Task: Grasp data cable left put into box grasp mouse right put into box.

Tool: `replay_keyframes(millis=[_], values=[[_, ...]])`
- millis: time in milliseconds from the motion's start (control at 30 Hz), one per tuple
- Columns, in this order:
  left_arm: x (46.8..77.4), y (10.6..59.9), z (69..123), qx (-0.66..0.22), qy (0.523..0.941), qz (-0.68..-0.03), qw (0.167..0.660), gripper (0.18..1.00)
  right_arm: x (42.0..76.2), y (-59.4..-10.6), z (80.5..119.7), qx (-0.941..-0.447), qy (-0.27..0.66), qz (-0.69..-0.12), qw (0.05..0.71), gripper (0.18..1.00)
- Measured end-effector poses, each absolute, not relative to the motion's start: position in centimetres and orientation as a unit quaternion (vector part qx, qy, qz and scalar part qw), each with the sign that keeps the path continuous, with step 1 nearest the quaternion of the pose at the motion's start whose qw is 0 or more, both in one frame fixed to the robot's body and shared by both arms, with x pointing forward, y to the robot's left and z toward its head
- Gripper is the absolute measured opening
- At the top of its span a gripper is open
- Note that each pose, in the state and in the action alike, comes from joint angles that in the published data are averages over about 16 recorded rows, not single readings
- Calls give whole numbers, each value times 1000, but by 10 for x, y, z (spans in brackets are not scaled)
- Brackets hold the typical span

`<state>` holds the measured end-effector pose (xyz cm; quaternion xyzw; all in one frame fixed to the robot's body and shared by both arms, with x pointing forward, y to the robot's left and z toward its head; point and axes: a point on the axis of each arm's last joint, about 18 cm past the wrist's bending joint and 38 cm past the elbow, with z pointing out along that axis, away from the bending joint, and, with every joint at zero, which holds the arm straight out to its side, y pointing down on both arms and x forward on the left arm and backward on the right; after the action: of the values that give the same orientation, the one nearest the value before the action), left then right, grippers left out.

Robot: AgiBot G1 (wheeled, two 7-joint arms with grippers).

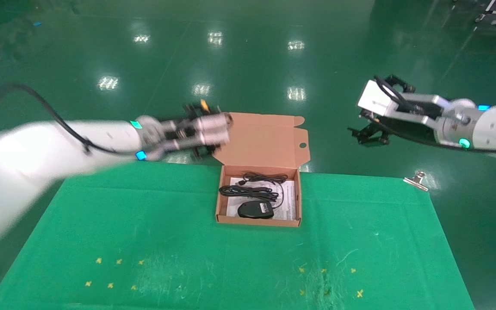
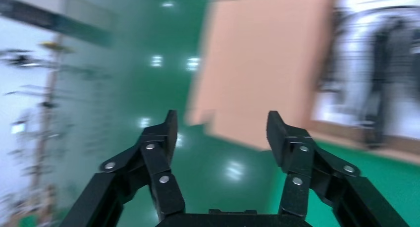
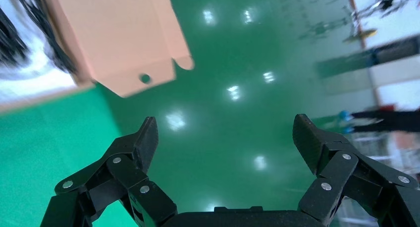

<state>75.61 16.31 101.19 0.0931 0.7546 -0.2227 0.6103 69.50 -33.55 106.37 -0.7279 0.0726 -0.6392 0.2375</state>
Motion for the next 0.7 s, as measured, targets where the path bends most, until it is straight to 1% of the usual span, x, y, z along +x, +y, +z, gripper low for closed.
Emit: replay_keyframes(millis=[167, 300, 533, 700], values=[[752, 180, 1033, 76, 744, -238, 620, 684, 689, -335, 1071, -731, 64, -637, 237, 1000], [746, 188, 1031, 61, 746, -265, 608, 773, 685, -332, 1064, -741, 65, -619, 253, 1000], [730, 199, 1011, 32, 759, -336, 557, 895, 673, -325, 1040, -761, 75, -566, 309, 1000], [714, 208, 999, 15, 763, -388, 516, 949, 661, -319, 1024, -771, 77, -525, 353, 1000]])
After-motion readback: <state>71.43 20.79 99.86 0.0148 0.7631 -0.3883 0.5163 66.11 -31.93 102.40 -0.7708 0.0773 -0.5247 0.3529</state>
